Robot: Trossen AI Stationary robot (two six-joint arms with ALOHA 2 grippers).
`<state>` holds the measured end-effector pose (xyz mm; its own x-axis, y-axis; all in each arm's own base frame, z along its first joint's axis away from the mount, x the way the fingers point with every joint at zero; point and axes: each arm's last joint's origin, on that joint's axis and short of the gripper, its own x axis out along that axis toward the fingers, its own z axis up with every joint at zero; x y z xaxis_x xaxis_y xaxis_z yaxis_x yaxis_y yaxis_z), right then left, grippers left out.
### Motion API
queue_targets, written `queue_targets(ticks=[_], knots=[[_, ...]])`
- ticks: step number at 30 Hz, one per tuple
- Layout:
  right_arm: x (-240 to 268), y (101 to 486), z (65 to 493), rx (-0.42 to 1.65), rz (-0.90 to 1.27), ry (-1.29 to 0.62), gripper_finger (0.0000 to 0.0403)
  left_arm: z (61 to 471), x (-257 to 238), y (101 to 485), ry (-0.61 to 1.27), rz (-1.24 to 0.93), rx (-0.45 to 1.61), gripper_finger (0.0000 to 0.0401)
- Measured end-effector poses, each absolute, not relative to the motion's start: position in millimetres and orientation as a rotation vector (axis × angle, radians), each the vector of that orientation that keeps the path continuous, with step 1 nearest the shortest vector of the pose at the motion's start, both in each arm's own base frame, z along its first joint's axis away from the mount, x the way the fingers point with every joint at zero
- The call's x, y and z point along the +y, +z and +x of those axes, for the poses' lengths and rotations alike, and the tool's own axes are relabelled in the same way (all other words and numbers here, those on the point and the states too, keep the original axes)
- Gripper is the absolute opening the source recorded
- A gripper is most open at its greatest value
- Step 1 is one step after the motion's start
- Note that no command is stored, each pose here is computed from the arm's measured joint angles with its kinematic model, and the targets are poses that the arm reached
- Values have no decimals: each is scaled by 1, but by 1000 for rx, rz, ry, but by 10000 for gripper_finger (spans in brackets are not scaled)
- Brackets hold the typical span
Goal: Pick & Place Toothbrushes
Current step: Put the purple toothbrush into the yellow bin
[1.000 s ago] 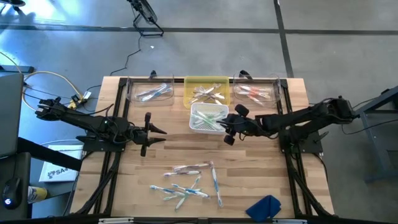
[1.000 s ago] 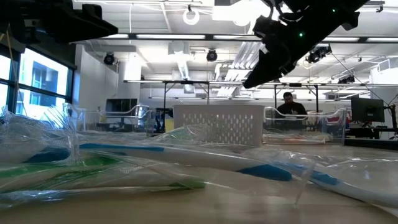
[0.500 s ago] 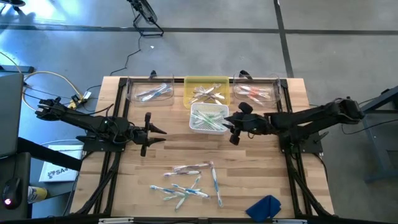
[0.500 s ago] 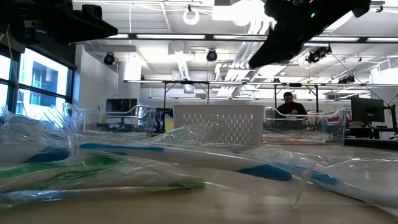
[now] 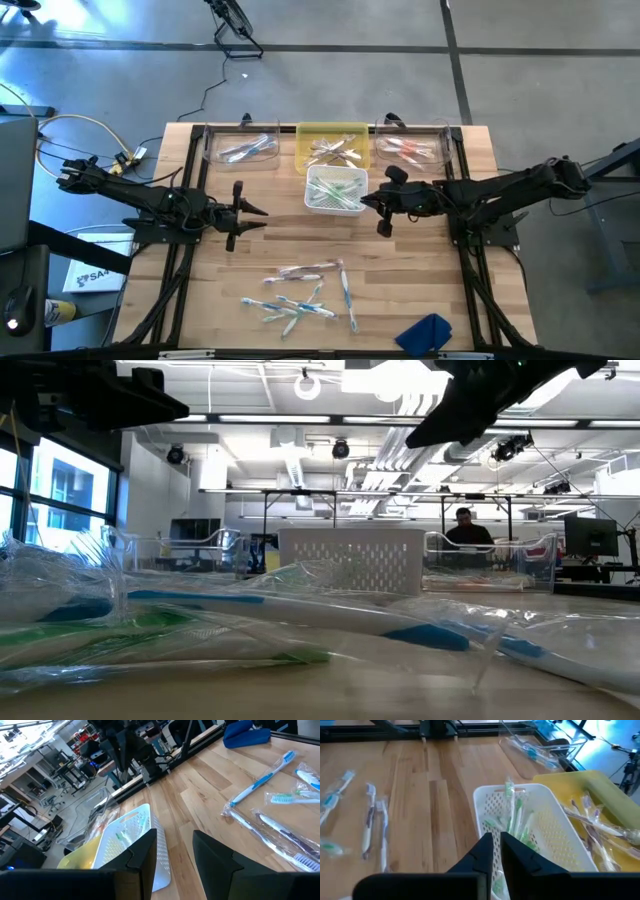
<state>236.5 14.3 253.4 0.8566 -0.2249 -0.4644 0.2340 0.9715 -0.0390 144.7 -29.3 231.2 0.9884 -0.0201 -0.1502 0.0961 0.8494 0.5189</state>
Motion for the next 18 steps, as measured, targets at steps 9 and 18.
queue_targets(ticks=[9, 18], knots=[[6, 261, 233, 438, 23, -317, 15, 145, -29, 231, -61, 553, 141, 122], [13, 258, 225, 377, 28, -280, 15, 145, -29, 231, -60, 553, 141, 122]])
